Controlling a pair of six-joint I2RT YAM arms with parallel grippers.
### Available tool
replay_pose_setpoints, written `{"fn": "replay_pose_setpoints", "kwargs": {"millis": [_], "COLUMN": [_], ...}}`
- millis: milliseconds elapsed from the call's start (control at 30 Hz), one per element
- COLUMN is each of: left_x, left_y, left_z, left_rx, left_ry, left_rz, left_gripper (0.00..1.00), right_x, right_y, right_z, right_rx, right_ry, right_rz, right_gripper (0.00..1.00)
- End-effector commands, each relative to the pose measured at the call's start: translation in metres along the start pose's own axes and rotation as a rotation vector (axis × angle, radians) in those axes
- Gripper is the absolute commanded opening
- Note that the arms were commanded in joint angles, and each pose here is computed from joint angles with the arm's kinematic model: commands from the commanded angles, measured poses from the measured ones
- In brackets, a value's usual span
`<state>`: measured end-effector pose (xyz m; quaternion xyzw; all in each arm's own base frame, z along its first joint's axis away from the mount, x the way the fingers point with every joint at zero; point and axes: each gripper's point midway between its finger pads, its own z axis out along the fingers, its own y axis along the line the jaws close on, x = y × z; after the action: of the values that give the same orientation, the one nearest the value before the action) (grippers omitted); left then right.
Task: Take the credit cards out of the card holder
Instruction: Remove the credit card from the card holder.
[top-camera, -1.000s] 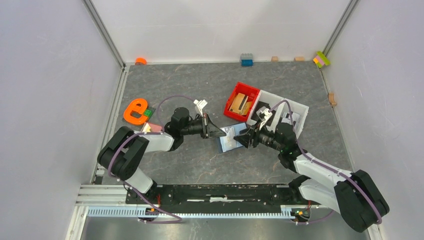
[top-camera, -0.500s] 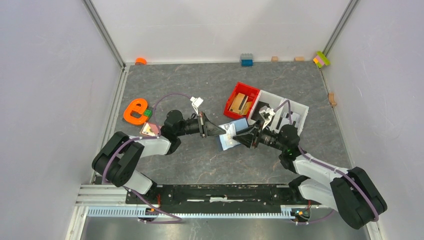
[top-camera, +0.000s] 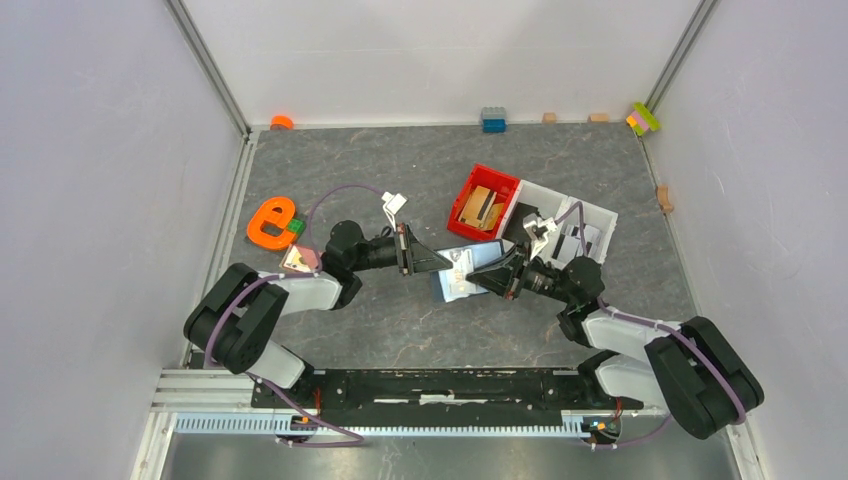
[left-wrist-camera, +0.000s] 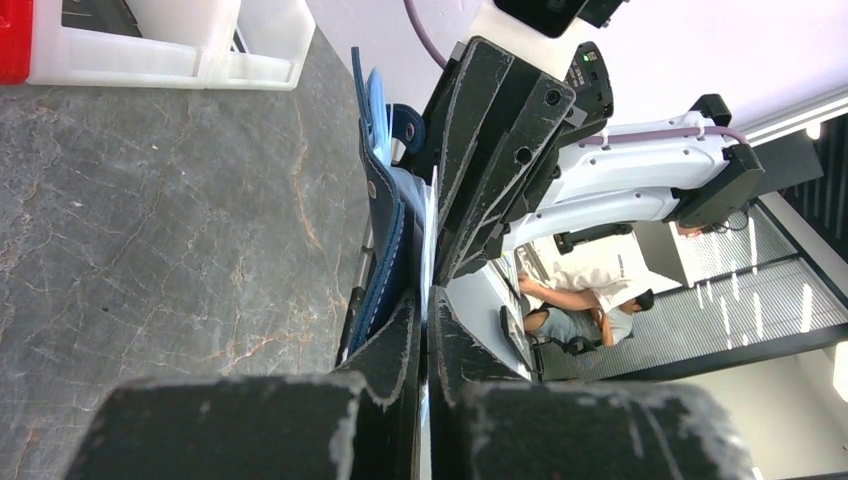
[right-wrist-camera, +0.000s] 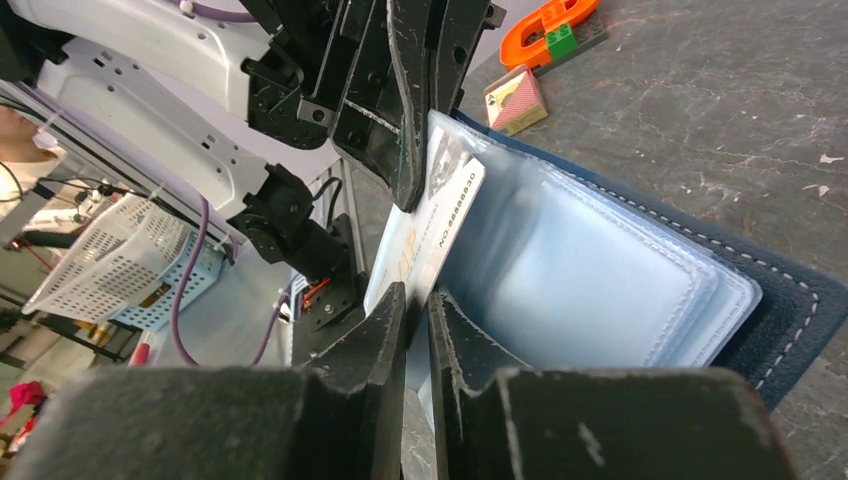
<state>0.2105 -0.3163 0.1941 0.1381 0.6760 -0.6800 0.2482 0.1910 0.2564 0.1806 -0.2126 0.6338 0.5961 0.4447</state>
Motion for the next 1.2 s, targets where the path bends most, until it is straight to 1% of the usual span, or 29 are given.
{"fn": "replay_pose_setpoints", "kwargs": {"millis": [0, 100, 367, 467, 600, 700, 800, 867, 967, 1067, 1167], "left_x": [-0.007, -0.007, -0.01, -0.012, -0.014, -0.015, -0.016, -0.015, -0.014, -0.013, -0.011], "left_y": [-0.006, -0.002, 0.003, 0.008, 0.022, 0.023, 0.028, 0.035, 0.044, 0.053, 0.058], "left_z": [0.0, -0.001, -0.007, -0.01, -0.016, -0.018, -0.019, -0.02, -0.02, -0.021, -0.021], "left_rx": [0.009, -0.022, -0.103, -0.145, -0.246, -0.262, -0.286, -0.32, -0.356, -0.394, -0.418], "left_ry": [-0.03, -0.031, -0.058, -0.07, -0.086, -0.093, -0.096, -0.092, -0.082, -0.071, -0.059], "left_rz": [0.033, 0.04, 0.088, 0.099, 0.114, 0.126, 0.118, 0.104, 0.088, 0.073, 0.063], "left_gripper": [0.02, 0.02, 0.02, 0.02, 0.02, 0.02, 0.02, 0.02, 0.02, 0.02, 0.02], "right_x": [-0.015, -0.018, -0.022, -0.024, -0.029, -0.033, -0.034, -0.035, -0.039, -0.048, -0.057], "right_y": [0.013, 0.007, -0.01, -0.016, -0.029, -0.043, -0.065, -0.086, -0.12, -0.14, -0.143], "right_z": [-0.006, -0.012, -0.023, -0.027, -0.038, -0.047, -0.056, -0.067, -0.094, -0.128, -0.143], "right_rx": [-0.051, -0.023, 0.05, 0.078, 0.146, 0.23, 0.354, 0.485, 0.739, 0.974, 1.053], "right_ry": [-0.059, -0.083, -0.124, -0.138, -0.171, -0.196, -0.193, -0.185, -0.169, -0.203, -0.248], "right_rz": [-0.04, -0.029, 0.011, 0.016, 0.014, -0.004, -0.027, -0.049, -0.06, -0.083, -0.108], "right_gripper": [0.15, 0.09, 0.01, 0.0, 0.0, 0.0, 0.0, 0.0, 0.0, 0.0, 0.0]}}
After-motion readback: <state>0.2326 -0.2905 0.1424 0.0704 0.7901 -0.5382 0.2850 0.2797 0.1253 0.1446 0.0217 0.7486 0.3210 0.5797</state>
